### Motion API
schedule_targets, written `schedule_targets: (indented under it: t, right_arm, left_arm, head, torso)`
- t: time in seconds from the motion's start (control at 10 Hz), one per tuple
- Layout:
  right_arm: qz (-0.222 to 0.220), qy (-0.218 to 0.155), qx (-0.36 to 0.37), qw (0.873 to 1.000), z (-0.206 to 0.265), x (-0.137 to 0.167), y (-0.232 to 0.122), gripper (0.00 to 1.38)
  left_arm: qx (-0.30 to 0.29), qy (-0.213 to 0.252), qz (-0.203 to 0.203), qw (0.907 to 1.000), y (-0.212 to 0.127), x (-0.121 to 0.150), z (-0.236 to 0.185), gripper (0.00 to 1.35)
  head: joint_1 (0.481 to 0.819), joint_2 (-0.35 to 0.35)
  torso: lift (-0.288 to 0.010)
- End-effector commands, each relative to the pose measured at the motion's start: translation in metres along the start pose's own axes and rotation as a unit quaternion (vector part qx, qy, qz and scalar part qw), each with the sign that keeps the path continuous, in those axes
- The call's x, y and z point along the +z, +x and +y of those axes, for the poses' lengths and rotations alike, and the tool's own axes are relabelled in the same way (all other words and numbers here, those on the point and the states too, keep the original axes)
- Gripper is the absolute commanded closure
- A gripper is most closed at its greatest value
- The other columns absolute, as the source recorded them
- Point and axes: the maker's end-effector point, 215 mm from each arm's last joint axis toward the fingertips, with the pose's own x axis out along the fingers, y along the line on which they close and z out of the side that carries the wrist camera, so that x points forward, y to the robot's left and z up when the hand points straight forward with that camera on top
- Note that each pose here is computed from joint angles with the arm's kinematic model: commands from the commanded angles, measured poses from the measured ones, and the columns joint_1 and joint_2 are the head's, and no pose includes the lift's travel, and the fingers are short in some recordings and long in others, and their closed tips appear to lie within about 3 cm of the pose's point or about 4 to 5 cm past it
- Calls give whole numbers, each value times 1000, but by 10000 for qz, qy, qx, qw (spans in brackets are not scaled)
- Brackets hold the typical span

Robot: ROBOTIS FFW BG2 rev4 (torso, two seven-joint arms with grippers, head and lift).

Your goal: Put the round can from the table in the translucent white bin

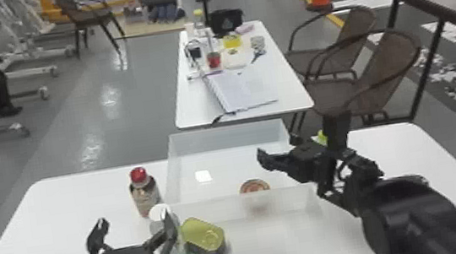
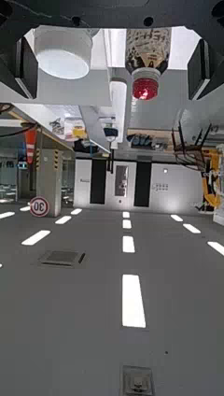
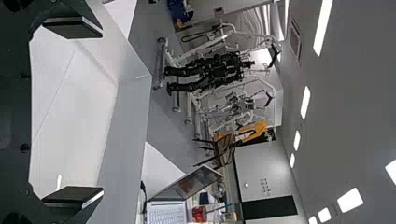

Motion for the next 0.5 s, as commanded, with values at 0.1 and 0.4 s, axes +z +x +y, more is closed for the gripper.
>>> schedule_targets:
  t: [0.1, 0.4]
  right_arm:
    - [-442, -166, -104, 9988, -6, 30, -17, 105]
    - [-1012, -122, -914, 9906, -24, 51, -83, 105]
  left_arm:
    - [3, -9, 6, 10000, -1, -1, 0, 98]
    - [9, -4, -25, 10000, -1, 1, 1, 98]
  head:
    - [549, 0]
    - [549, 0]
  torso:
    - [-100]
    - [-100]
